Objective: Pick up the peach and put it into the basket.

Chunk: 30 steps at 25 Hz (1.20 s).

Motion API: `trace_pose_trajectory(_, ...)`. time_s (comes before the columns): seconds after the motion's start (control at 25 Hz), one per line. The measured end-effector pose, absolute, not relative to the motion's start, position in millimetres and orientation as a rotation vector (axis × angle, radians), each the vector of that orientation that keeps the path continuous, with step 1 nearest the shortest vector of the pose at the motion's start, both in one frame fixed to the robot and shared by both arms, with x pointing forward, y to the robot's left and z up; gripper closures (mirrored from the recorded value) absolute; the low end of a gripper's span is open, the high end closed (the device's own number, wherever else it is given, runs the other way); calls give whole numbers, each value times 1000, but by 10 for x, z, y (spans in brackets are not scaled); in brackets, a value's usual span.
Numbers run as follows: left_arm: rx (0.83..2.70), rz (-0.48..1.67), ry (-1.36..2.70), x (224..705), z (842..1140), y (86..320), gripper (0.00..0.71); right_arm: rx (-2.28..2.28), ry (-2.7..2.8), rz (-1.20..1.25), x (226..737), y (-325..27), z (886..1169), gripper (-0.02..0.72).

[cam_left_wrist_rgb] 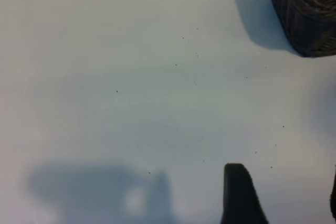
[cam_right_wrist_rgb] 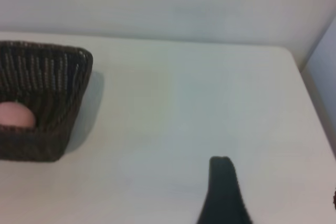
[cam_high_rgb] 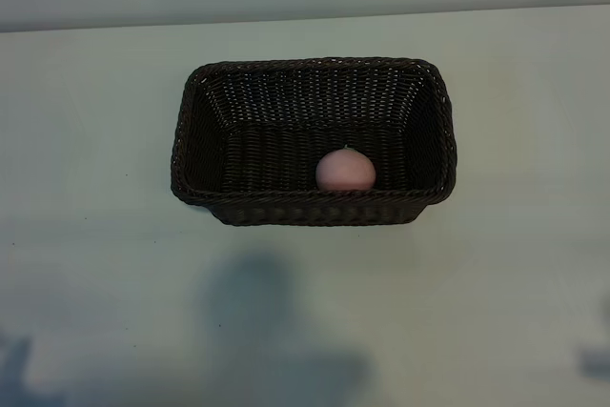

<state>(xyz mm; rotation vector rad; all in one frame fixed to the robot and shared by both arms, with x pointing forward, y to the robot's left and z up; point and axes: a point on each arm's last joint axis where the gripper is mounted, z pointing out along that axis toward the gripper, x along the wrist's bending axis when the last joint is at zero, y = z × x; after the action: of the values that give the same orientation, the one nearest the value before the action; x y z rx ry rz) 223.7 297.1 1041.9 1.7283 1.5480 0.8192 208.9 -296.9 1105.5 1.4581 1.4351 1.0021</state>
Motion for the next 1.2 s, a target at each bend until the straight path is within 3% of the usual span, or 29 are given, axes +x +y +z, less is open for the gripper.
trace_pose_trajectory(0.28,1728,819,1548,2237,10419,2971,285,1532,1498,951,2194,-2974,10718,208)
trace_pose_trajectory(1.2,1728,820,1547,2237,10420,2971,285,1574,1550,937,2334,-2965,10483,209)
